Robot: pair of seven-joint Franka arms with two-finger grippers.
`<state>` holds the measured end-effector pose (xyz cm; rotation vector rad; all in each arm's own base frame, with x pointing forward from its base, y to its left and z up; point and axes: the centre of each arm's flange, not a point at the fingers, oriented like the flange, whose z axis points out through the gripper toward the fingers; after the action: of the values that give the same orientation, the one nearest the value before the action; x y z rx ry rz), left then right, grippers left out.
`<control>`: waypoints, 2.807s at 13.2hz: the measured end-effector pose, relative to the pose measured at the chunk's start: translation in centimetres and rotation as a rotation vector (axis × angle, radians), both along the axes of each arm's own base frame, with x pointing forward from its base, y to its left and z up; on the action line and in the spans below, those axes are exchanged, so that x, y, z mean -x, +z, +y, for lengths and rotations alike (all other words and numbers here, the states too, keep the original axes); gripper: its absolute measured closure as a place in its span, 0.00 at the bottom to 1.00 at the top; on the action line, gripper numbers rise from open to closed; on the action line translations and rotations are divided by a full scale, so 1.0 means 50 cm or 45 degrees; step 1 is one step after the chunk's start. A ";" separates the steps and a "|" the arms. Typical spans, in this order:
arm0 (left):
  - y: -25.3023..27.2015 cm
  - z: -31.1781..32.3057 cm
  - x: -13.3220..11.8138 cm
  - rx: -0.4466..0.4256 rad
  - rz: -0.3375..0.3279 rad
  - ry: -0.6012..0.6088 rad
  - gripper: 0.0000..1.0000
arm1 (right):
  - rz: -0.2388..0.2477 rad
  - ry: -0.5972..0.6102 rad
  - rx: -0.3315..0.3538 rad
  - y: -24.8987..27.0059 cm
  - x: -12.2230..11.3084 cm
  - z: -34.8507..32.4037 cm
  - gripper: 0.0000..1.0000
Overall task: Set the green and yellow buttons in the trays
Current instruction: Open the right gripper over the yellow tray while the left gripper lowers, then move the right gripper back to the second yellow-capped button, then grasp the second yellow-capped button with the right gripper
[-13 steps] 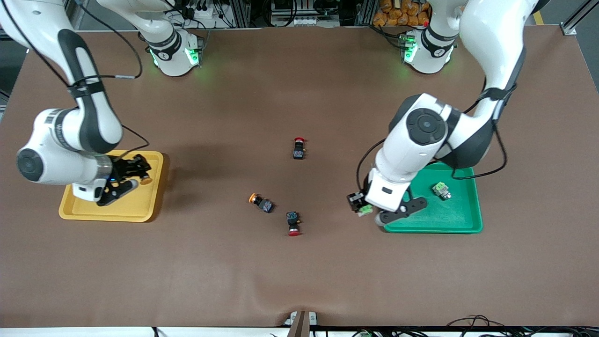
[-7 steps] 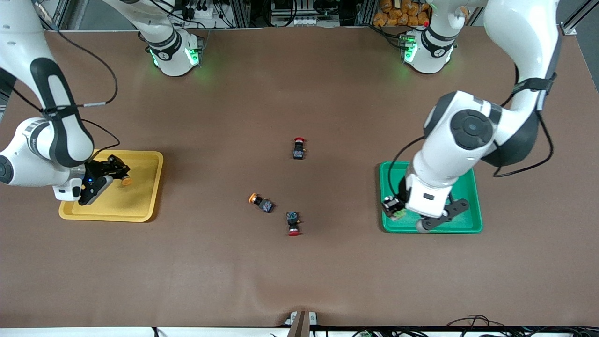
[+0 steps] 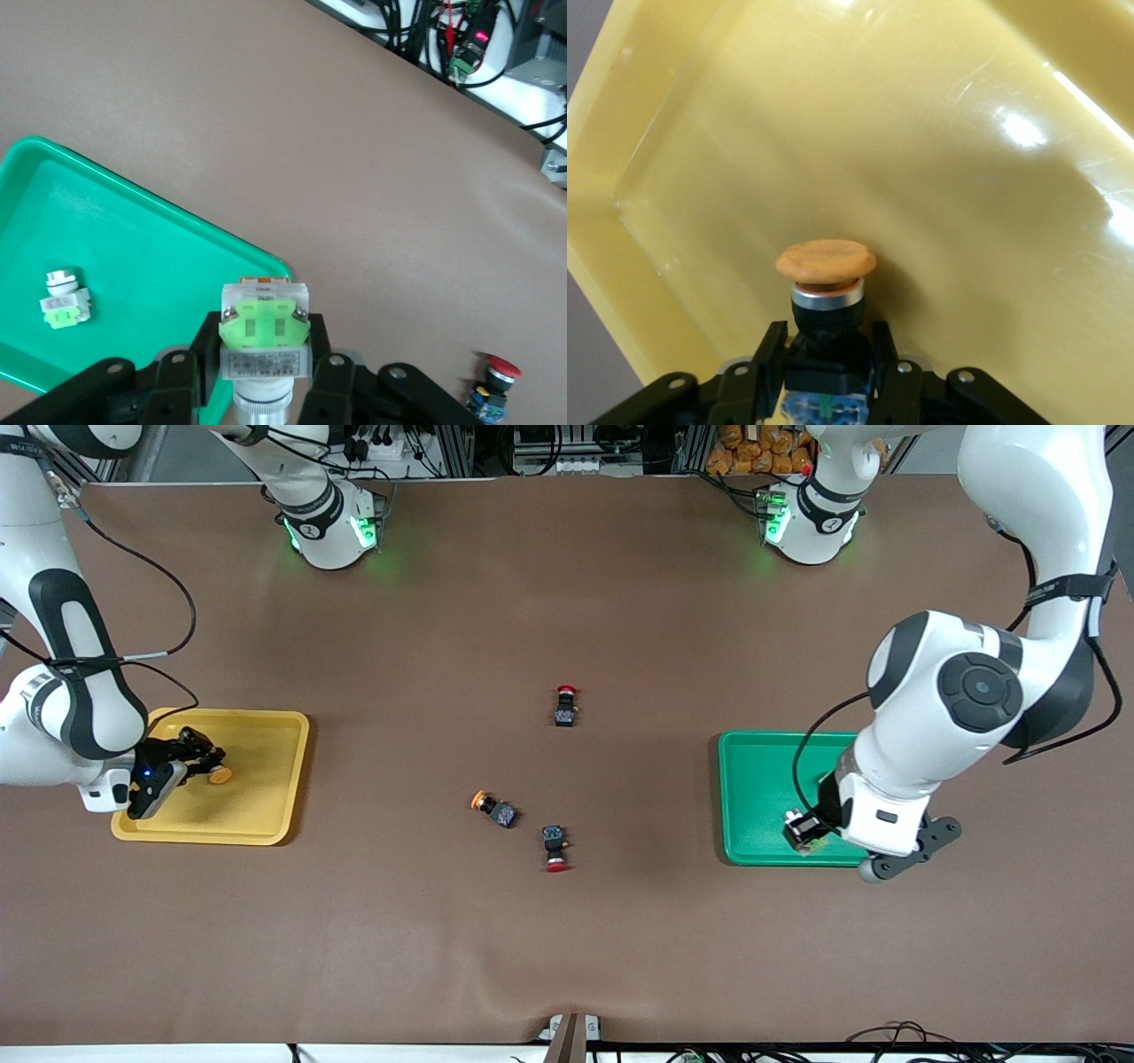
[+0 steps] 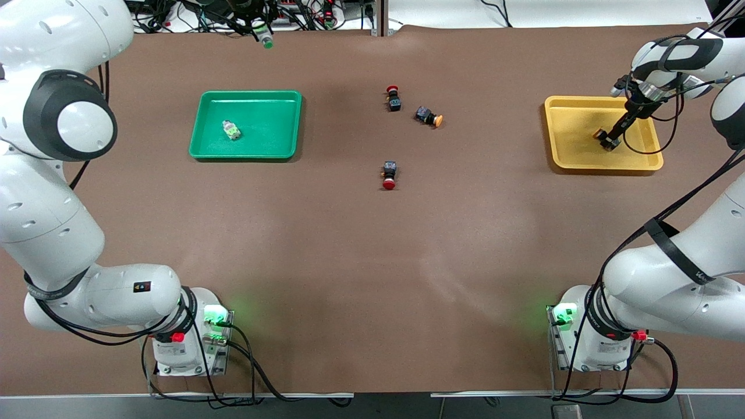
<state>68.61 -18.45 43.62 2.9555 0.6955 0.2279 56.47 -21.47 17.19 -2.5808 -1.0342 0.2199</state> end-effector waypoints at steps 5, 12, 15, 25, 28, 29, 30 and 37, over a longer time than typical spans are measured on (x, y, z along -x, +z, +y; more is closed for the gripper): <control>-0.044 0.127 -0.020 -0.048 0.041 -0.138 0.58 | 0.043 -0.022 -0.048 0.037 -0.022 0.006 0.10; -0.115 0.192 -0.023 -0.064 0.111 -0.239 0.58 | 0.211 -0.119 -0.020 0.253 -0.150 0.194 0.11; -0.174 0.206 -0.017 -0.068 0.155 -0.254 0.58 | 0.163 -0.148 -0.068 0.318 -0.197 0.348 0.11; -0.374 0.208 0.053 -0.052 0.217 -0.299 0.58 | -0.309 -0.264 -0.164 0.303 -0.294 0.826 0.00; -0.398 0.201 0.056 -0.038 0.226 -0.302 0.58 | -0.331 -0.233 -0.163 0.233 -0.275 0.937 0.00; -0.400 0.199 0.057 -0.037 0.227 -0.304 0.58 | -0.317 -0.234 -0.158 0.211 -0.270 0.952 0.00; -0.401 0.196 0.058 -0.037 0.229 -0.307 0.58 | -0.308 -0.240 -0.154 0.196 -0.268 0.956 0.00; -0.419 0.160 0.078 -0.035 0.258 -0.346 0.58 | -0.258 -0.275 -0.127 0.112 -0.246 0.937 0.00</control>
<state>64.69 -10.44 22.66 3.0821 0.3020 -0.0847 68.77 25.37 22.79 -2.6374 -0.7990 -0.1469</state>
